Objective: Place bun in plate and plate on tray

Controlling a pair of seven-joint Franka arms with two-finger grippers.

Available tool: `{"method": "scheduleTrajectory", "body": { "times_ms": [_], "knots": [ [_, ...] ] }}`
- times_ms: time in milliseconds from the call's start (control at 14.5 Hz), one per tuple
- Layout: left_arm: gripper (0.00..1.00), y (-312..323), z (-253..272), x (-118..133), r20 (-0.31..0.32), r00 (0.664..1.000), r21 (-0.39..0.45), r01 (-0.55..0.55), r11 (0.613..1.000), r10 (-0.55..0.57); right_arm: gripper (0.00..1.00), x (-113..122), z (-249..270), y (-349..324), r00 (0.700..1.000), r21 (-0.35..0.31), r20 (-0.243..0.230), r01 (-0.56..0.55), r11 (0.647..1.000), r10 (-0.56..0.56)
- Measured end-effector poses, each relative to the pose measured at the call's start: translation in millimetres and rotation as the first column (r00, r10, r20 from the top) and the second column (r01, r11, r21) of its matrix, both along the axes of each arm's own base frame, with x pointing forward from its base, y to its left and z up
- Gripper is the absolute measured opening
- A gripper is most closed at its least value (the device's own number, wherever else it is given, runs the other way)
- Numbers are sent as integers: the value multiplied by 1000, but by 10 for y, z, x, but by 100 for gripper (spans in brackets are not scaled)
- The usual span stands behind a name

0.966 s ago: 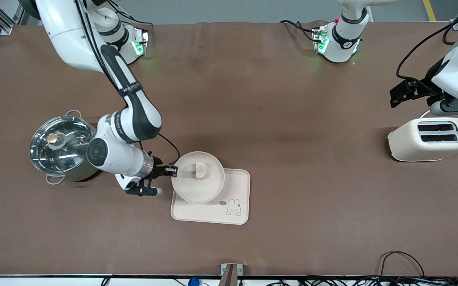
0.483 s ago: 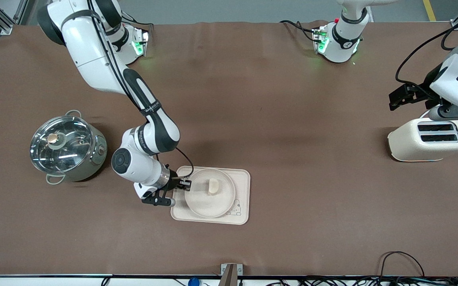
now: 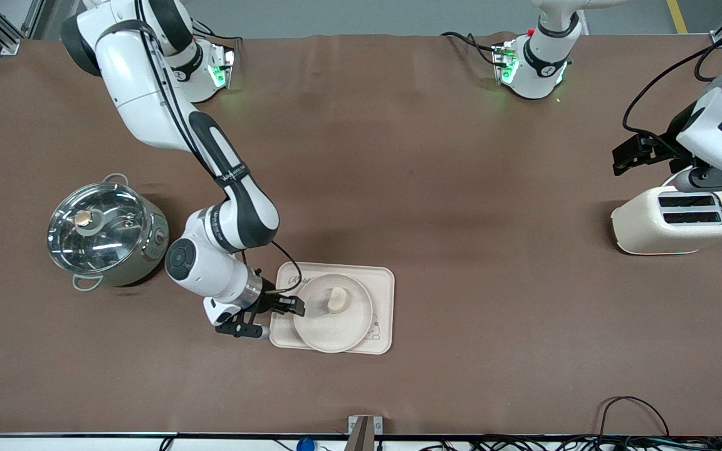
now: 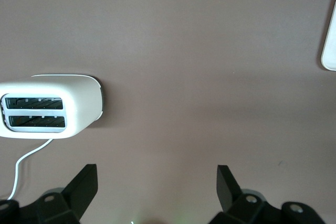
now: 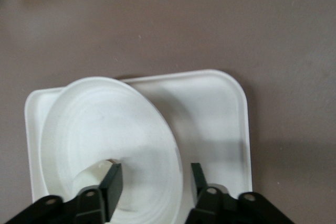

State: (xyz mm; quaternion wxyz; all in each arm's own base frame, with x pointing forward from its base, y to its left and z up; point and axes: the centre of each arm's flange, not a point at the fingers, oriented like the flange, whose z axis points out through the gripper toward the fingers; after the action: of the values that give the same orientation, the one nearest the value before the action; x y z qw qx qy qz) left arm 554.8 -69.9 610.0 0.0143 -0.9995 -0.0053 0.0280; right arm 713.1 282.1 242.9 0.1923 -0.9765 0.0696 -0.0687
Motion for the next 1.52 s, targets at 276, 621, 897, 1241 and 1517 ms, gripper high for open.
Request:
{"method": "scheduleTrajectory", "body": {
  "times_ms": [276,621,897,1241,1517],
  "knots": [
    [100,1,-2,2,0,1000,0,0,1000,0,100,210,727,-669,996,-132,57,-65,989,74],
    [100,1,-3,5,1,1000,0,0,1000,0,100,-65,1860,-1668,999,-222,9,-32,974,35],
    [100,0,1,6,2,1000,-1,0,1000,0,100,-786,2554,-2265,1000,-278,-23,-16,961,9],
    [100,-9,30,6,8,1000,-1,2,1000,-2,100,-1575,3417,-2989,996,-282,-75,-65,957,46],
    [100,-5,48,8,12,1000,-2,1,1000,-1,100,-1838,3897,-3066,993,-282,-102,-90,955,63]
  ]
}}
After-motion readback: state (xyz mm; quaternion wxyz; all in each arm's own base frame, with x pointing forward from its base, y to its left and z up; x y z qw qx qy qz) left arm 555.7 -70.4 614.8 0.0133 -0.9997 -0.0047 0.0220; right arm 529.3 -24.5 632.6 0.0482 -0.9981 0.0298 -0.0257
